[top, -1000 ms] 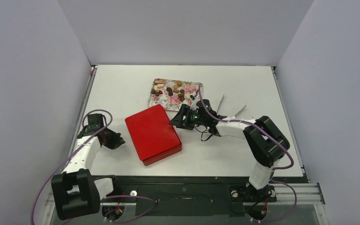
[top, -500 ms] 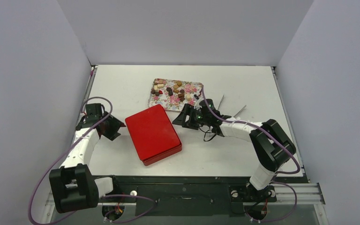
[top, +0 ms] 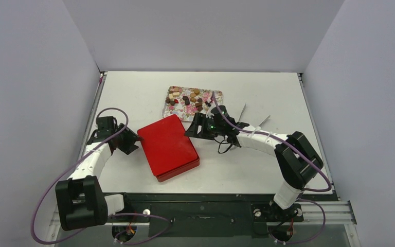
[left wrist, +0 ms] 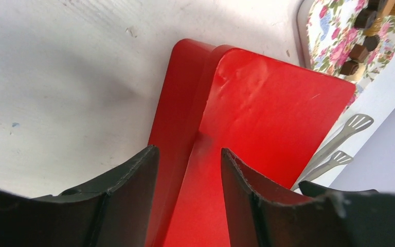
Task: Pack the chocolate
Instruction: Close the box lid on the packing box, then pick up the box lid from the center of the board.
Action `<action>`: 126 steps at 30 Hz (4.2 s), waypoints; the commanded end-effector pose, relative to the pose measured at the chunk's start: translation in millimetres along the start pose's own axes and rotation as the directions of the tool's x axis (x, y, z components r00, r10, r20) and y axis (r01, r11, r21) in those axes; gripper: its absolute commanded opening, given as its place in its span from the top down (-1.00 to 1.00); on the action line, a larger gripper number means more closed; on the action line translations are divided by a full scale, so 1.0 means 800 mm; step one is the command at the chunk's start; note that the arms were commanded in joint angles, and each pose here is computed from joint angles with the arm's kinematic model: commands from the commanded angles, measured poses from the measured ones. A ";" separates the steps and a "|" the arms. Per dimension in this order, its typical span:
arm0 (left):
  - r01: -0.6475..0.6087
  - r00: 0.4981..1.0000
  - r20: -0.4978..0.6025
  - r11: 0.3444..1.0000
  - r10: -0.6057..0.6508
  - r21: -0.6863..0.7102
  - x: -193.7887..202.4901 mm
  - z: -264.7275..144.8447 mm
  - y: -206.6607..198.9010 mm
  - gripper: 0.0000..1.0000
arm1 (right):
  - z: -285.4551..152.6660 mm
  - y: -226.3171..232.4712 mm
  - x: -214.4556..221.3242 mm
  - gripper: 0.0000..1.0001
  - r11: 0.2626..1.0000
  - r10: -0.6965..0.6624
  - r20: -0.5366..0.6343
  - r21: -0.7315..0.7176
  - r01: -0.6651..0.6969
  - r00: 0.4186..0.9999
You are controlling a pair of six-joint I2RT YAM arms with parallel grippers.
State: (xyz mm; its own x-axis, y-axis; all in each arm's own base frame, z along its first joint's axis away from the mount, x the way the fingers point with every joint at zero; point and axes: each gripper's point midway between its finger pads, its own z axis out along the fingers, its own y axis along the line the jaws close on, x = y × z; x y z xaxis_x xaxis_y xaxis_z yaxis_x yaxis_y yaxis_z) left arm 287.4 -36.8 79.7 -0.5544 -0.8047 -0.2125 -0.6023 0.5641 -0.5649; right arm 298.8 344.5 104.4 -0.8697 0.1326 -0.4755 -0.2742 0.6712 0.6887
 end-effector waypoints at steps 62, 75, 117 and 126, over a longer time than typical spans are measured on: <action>-0.076 0.997 -0.013 0.989 0.075 -0.130 -0.009 0.026 0.029 0.45 | 0.007 0.046 0.023 -0.33 0.983 -0.167 -0.054 0.062 0.171 0.984; -0.093 0.996 -0.020 0.982 0.091 -0.163 -0.018 0.032 0.030 0.45 | 0.016 0.047 0.021 -0.34 0.982 -0.177 -0.066 0.062 0.181 0.982; -0.104 0.994 -0.037 0.976 0.099 -0.192 -0.032 0.047 0.030 0.45 | 0.021 0.032 0.023 -0.35 0.989 -0.131 -0.091 0.064 0.137 0.987; -0.097 0.994 -0.057 0.982 0.088 -0.164 -0.010 0.047 0.028 0.45 | 0.030 0.034 0.013 -0.35 0.998 -0.064 -0.094 -0.023 0.062 0.993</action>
State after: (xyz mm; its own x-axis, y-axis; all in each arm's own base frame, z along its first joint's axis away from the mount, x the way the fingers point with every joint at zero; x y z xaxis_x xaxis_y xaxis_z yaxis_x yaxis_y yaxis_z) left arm 328.9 -26.4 67.2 -0.6119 -0.7498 -0.2517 -0.5765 0.6407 -0.5071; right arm 285.0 374.0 100.9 -0.8856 -0.0010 -0.4644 -0.3308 0.7032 0.6294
